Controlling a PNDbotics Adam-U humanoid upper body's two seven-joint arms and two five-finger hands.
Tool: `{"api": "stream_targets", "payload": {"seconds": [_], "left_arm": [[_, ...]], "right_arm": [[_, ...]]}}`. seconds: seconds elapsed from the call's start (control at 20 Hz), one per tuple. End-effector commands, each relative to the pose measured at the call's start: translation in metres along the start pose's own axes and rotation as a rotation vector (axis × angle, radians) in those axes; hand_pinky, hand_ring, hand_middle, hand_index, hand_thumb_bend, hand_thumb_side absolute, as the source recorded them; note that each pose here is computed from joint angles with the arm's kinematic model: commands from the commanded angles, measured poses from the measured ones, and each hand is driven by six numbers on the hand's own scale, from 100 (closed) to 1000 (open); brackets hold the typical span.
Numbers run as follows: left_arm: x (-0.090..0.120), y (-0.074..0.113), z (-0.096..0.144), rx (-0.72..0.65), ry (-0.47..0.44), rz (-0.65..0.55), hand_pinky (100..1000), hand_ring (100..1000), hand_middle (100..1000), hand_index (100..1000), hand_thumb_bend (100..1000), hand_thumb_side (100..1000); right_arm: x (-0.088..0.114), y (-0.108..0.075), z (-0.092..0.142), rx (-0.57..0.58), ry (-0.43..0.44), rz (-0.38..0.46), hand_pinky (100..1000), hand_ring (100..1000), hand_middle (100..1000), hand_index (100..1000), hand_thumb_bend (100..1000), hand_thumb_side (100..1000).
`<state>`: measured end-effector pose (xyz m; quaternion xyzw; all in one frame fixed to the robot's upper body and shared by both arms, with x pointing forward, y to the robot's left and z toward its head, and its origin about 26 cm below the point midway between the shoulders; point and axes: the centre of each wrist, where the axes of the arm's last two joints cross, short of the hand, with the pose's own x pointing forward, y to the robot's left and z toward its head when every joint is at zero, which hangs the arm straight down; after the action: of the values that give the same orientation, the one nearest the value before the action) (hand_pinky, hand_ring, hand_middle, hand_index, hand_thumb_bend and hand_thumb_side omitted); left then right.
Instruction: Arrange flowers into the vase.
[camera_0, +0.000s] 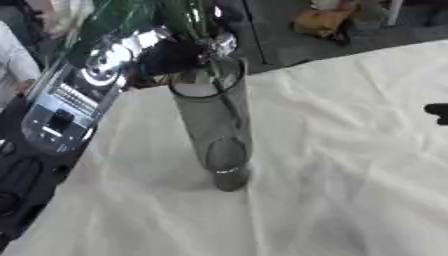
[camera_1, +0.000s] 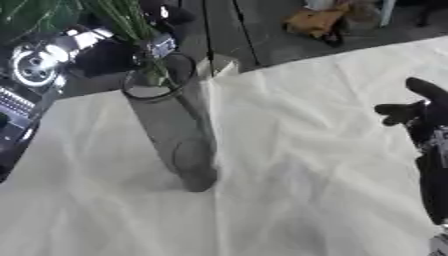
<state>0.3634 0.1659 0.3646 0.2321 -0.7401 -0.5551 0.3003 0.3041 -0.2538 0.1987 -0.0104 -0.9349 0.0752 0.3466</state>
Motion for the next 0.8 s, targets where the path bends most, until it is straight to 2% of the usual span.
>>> {"api": "stream_targets", "payload": {"seconds": [0.05,0.25,0.8], "left_arm": [[-0.002,0.020,0.007,0.024,0.004,-0.016,745,822,811,964,116,1000],[-0.004,0.024,0.009,0.006,-0.007,-0.016,794,848,840,1000,183,1000],[-0.004,0.038,0.015,-0.074,-0.066,-0.081,911,904,900,1000,351,1000]], "right_arm": [[0.006,0.001,-0.003,0.006,-0.022,-0.007,878,707,482,852,100,785],[0.006,0.000,-0.003,0.007,-0.018,-0.007,879,707,482,853,100,784],[0.005,0.000,-0.001,0.011,-0.007,-0.005,880,708,481,854,100,781]]}}
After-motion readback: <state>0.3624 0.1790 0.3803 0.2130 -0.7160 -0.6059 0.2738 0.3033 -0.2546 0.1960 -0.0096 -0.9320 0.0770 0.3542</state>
